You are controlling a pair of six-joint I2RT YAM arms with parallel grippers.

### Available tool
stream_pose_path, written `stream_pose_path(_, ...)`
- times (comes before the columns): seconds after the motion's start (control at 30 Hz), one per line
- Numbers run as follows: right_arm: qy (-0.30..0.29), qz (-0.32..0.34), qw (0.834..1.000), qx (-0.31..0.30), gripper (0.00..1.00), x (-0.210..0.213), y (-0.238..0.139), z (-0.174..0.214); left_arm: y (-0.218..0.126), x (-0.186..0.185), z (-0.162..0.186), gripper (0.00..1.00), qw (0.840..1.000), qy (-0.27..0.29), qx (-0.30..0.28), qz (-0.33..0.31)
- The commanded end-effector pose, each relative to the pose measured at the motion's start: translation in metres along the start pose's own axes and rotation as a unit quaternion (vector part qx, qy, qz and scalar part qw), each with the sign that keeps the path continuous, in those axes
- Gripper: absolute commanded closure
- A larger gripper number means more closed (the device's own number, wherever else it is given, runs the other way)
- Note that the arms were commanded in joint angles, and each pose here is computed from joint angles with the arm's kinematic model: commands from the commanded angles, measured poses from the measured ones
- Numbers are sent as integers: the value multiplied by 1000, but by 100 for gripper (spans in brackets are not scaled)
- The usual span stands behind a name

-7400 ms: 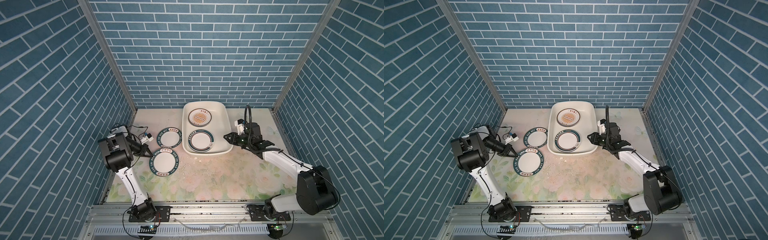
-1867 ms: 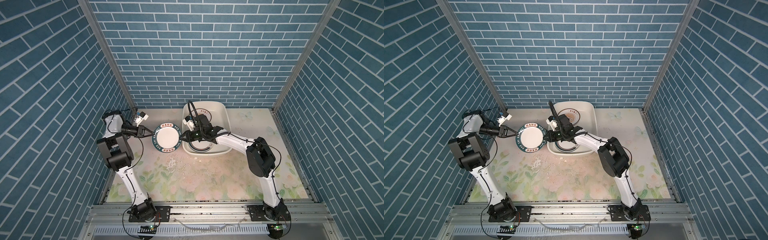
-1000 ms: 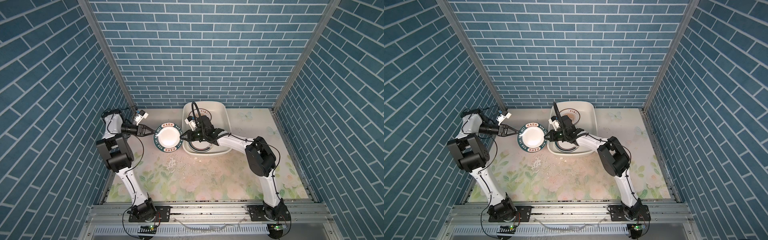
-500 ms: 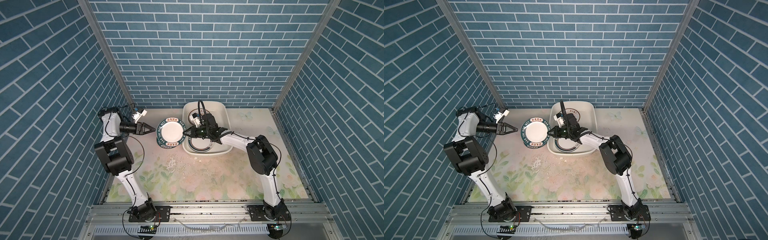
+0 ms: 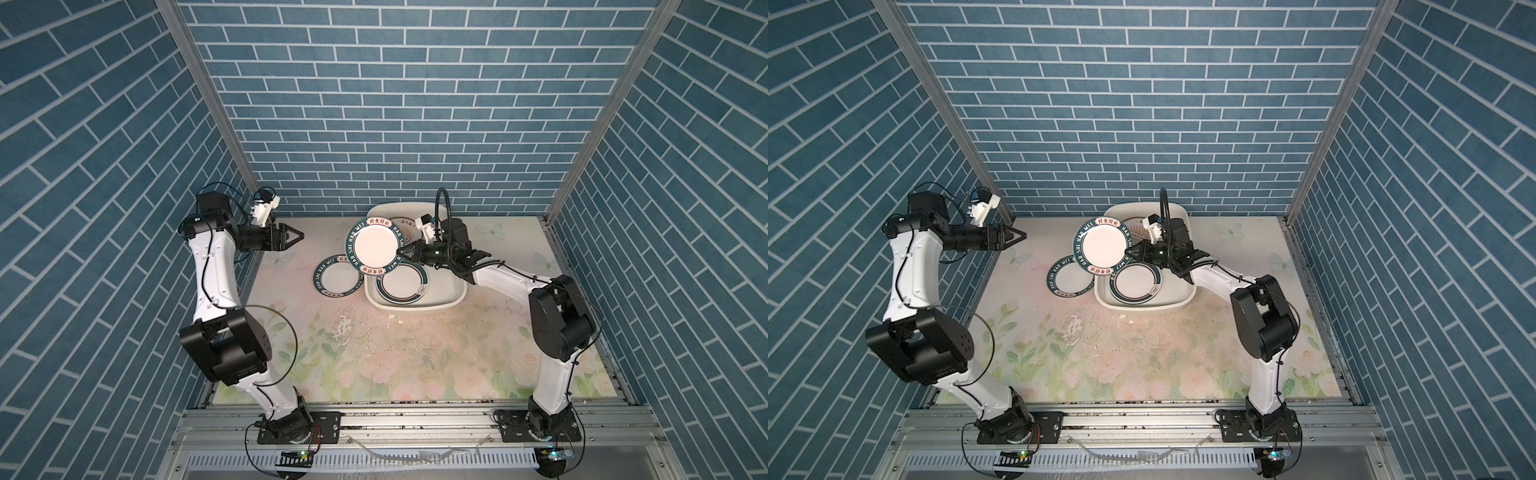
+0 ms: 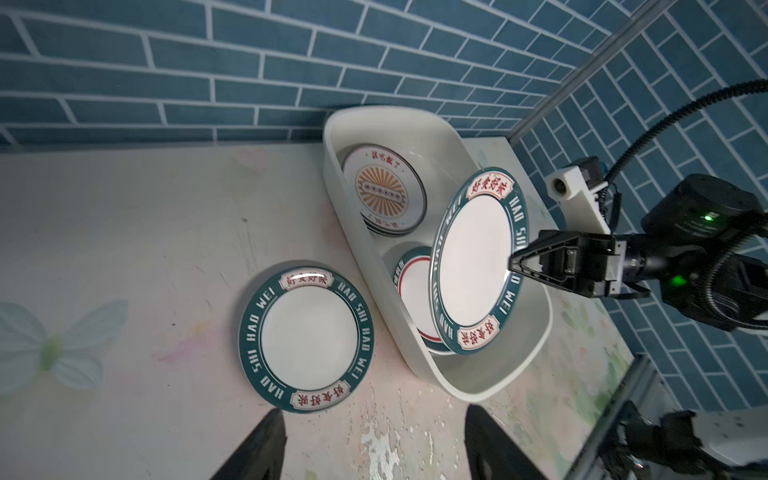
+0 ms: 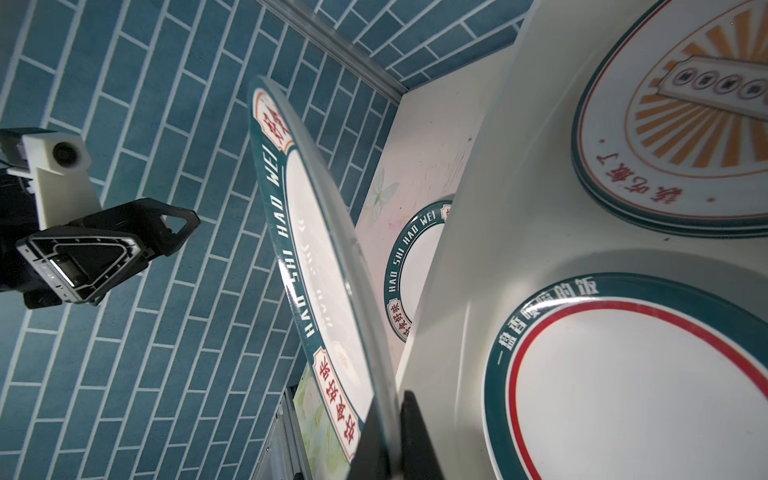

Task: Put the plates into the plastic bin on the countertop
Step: 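Lift the plate toward the bin with the right gripper while the left gripper withdraws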

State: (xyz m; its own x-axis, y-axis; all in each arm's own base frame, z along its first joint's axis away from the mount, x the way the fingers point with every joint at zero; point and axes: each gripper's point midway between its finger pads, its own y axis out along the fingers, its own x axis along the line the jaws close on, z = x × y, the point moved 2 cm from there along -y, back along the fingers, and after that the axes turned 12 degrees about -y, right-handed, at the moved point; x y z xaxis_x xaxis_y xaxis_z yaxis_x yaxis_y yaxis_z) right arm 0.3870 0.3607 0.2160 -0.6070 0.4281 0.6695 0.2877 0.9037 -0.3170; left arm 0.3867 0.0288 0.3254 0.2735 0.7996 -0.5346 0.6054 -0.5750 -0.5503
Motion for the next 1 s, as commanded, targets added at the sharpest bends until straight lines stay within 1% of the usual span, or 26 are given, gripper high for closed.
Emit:
stream_pose_path(0.0, -12, -18, 999, -27, 100, 17, -27, -18, -2, -10, -20, 22, 995, 22, -59, -76)
stream_pose_path(0.07, -3, -13, 1000, -19, 100, 11, -37, -15, -4, -19, -20, 17, 989, 40, -77, -117)
stream_pose_path(0.13, 3, -5, 1000, -14, 100, 6, -44, -11, -5, -28, -19, 12, 985, 52, -93, -136)
stream_pose_path(0.23, 8, 13, 1000, -2, 100, -1, -55, -4, -3, -42, -14, 10, 984, 63, -100, -136)
stream_pose_path(0.3, 11, 24, 1000, 2, 100, -6, -60, -1, 2, -45, -8, 7, 983, 62, -97, -146)
stream_pose_path(0.4, 20, 40, 999, 9, 100, -14, -67, 6, 7, -45, 0, 6, 982, 42, -99, -156)
stream_pose_path(0.5, 28, 49, 998, 15, 100, -20, -71, 9, 9, -47, 3, 6, 983, 16, -115, -142)
stream_pose_path(0.67, 30, 68, 997, 24, 100, -26, -79, 15, 14, -53, 13, 6, 986, -5, -119, -114)
stream_pose_path(0.8, 28, 77, 996, 29, 100, -29, -83, 17, 15, -65, 24, 6, 990, 2, -114, -77)
stream_pose_path(0.97, 21, 94, 994, 43, 100, -35, -87, 18, 2, -91, 28, 7, 990, 46, -129, -28)
